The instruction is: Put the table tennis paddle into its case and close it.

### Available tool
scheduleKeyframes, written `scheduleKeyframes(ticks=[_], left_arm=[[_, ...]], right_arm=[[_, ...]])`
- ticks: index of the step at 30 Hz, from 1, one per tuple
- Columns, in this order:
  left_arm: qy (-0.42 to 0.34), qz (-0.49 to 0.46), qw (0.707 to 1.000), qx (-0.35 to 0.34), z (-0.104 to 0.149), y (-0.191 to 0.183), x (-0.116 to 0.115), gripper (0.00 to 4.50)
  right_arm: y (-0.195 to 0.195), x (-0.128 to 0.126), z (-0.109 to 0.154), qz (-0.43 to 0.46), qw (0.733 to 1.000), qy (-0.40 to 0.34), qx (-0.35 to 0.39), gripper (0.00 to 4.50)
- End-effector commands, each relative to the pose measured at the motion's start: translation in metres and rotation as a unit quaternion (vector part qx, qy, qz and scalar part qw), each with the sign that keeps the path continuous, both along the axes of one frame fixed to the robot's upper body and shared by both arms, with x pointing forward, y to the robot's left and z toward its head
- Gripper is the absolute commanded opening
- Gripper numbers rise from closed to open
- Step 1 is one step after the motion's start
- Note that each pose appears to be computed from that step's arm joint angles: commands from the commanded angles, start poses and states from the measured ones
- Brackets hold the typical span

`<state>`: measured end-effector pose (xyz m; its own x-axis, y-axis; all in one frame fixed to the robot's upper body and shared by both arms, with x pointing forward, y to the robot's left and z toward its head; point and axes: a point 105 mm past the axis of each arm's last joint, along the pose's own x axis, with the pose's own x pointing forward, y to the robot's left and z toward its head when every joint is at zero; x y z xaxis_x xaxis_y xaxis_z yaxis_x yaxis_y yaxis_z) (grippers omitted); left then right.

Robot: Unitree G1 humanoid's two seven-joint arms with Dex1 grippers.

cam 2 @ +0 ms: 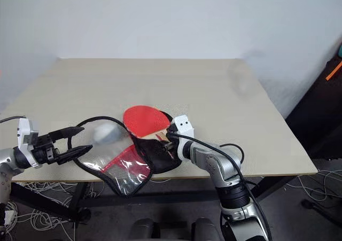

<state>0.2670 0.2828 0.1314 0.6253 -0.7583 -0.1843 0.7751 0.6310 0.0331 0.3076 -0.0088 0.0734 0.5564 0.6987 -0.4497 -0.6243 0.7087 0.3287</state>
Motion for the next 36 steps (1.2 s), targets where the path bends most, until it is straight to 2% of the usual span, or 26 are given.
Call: scheduleKeyframes(ticks=[1,8,18,29,36], left_arm=[[-0.024,-0.001,1.000,0.000,0.014,0.002,0.000,4.50],[-0.024,0.000,1.000,-0.002,0.013,0.002,0.000,4.50],[-0.025,0.003,1.000,-0.004,0.012,0.001,-0.001,4.50],[-0.025,0.008,1.000,-0.004,0.010,0.002,-0.001,4.50],[-0.027,0.009,1.000,-0.007,0.008,0.001,-0.001,4.50]], right_arm=[[-0.001,0.009,0.002,-0.025,1.000,-0.001,-0.002,1.16],[-0.007,0.017,-0.008,-0.073,0.997,0.021,-0.027,1.16],[-0.008,0.022,-0.007,-0.110,0.992,0.037,-0.048,1.16],[-0.002,0.015,-0.004,-0.105,0.992,0.053,-0.048,1.16],[-0.013,0.018,-0.008,-0.111,0.991,0.048,-0.062,1.16]])
